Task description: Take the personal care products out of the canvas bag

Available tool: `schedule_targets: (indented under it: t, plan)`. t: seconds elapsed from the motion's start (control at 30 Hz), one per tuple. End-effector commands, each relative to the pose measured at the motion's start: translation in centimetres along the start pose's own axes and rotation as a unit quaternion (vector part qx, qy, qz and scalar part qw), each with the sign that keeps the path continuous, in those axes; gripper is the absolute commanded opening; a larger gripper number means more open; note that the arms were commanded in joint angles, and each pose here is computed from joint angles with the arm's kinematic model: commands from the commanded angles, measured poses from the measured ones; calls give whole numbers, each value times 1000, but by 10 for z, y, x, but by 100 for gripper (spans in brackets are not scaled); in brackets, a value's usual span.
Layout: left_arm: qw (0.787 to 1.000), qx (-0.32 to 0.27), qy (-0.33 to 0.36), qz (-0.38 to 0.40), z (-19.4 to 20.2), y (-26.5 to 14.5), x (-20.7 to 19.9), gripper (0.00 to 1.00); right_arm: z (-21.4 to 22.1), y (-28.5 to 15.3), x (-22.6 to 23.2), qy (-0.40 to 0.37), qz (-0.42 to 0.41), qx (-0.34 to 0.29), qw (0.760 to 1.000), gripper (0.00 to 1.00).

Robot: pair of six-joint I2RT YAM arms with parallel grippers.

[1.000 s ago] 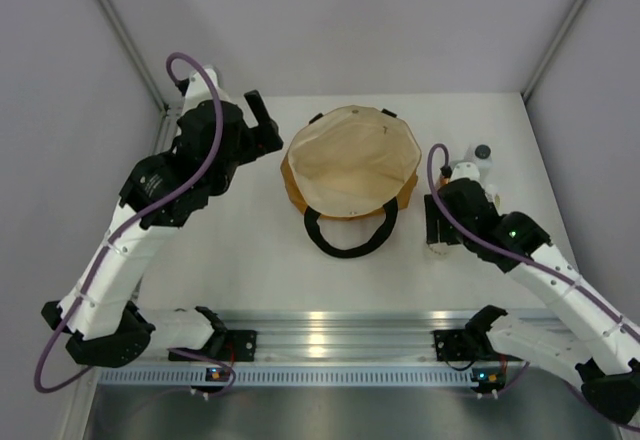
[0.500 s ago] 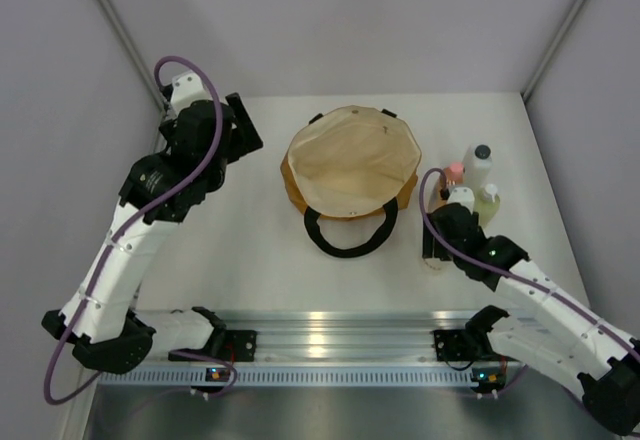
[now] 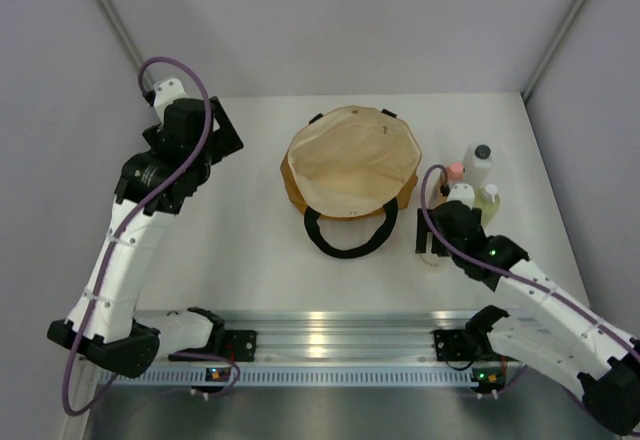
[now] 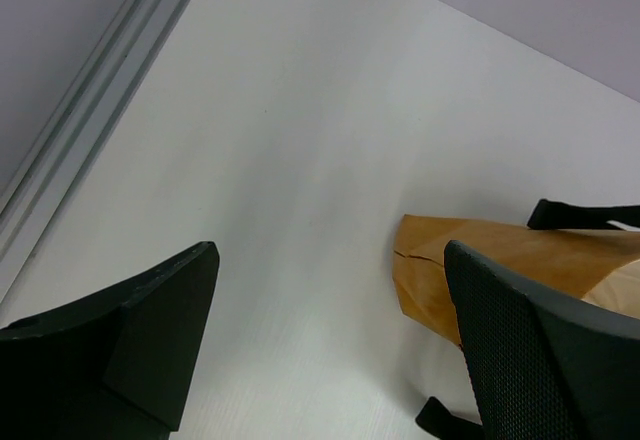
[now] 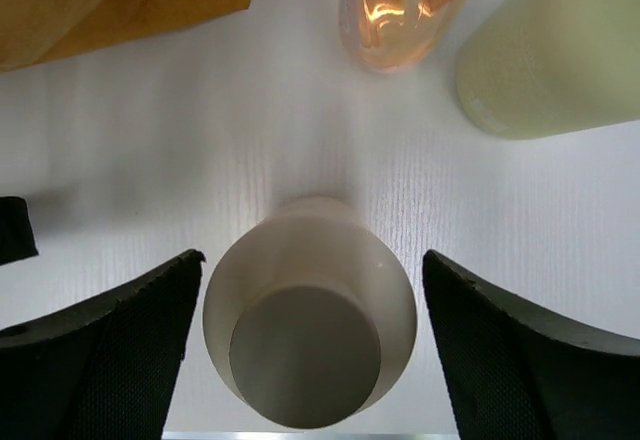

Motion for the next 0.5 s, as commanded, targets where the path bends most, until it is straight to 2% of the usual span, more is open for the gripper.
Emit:
schedule_targets:
  t: [0.0, 0.1, 0.27, 0.47]
  plan:
    - [1000, 19, 0, -14, 8, 3, 10, 98, -46, -14, -3, 33, 1, -73, 997, 90]
    - [998, 28, -1, -50, 12, 9, 25, 98, -63, -27, -7, 24, 3, -72, 997, 99]
    - [994, 49, 13, -94, 27, 15, 48, 98, -99, -54, -17, 20, 6, -98, 995, 100]
    - [992, 37, 14, -119, 32, 10, 67, 98, -134, -92, -38, 21, 26, -122, 992, 99]
Point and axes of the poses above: each gripper's point midway between its finger pads, its own y axis out along the fingers, its own x axis along the line the jaws close on, z = x × y, the point moved 5 cm from there along -y, back along the fingers, and after that the axes turned 13 degrees about -y, right-handed, at the moved point
